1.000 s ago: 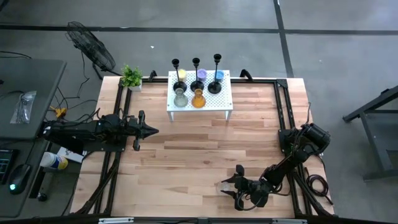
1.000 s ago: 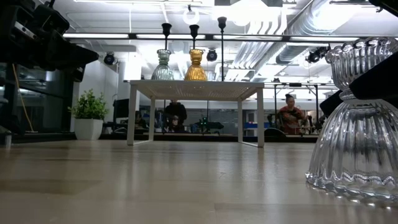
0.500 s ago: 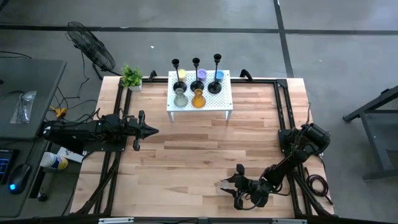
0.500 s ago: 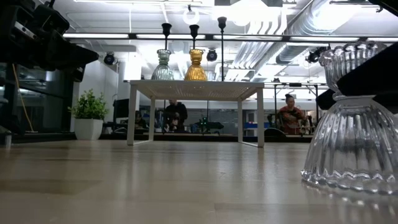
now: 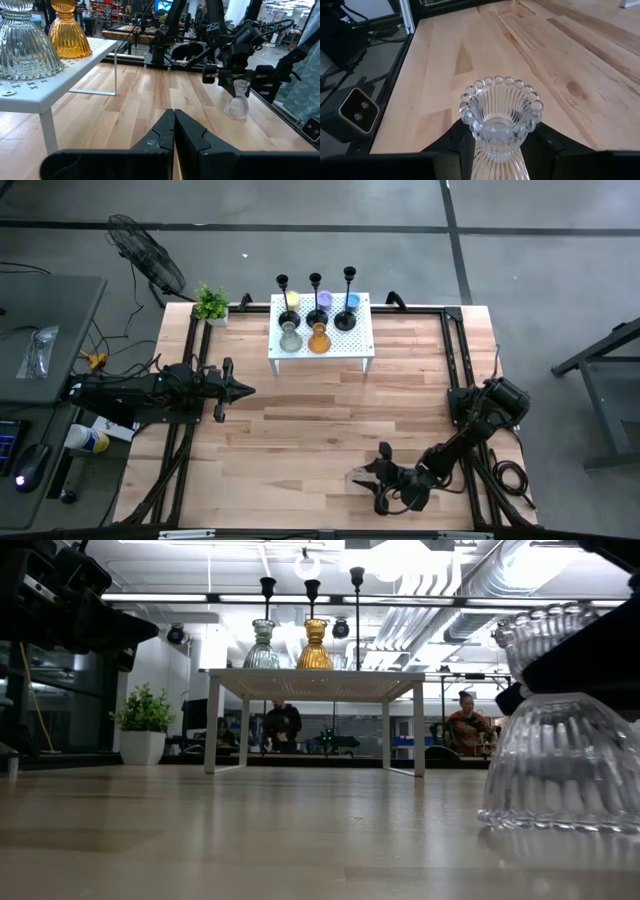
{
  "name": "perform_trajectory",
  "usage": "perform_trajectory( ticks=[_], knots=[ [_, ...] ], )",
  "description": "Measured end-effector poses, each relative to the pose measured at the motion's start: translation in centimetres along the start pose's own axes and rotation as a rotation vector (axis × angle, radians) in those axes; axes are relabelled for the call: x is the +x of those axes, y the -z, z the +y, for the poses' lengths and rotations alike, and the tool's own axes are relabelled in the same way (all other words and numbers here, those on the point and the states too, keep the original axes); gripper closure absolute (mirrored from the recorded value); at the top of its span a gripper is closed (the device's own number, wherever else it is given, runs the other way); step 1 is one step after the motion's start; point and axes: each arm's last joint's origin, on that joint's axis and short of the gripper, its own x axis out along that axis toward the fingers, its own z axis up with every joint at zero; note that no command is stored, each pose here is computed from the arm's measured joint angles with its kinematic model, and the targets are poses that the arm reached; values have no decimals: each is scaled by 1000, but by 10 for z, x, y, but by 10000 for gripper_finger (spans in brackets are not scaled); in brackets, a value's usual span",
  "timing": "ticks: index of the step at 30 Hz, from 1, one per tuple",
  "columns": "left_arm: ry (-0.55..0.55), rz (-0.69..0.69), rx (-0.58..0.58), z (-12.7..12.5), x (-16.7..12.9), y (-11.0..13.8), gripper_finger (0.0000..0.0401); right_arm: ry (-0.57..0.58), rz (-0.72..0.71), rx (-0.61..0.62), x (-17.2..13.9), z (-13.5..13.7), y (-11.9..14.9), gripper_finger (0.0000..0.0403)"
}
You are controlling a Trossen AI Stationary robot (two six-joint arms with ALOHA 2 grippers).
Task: Pick & Place candle stick holders
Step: Put the transparent glass candle holder on the shelf
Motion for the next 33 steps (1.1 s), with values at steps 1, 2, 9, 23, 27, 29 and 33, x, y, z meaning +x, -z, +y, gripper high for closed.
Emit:
perform_trajectory(
  ticks=[1, 2, 9, 23, 27, 29, 33],
  knots=[
    [0, 0, 0, 0, 0, 0, 401, 3, -2, 3, 1, -1, -1, 288],
    [0, 0, 0, 0, 0, 0, 401, 3, -4, 7, 2, -1, -1, 289],
    [0, 0, 0, 0, 0, 0, 401, 32, -49, 47, 6, -5, -20, 289],
    [0, 0, 0, 0, 0, 0, 401, 202, -111, 76, 16, -26, -85, 290],
    [0, 0, 0, 0, 0, 0, 401, 263, -106, 71, 17, -38, -107, 290],
    [0, 0, 0, 0, 0, 0, 401, 299, -102, 70, 18, -44, -120, 290],
    [0, 0, 0, 0, 0, 0, 401, 375, -94, 74, 19, -62, -144, 290]
  ],
)
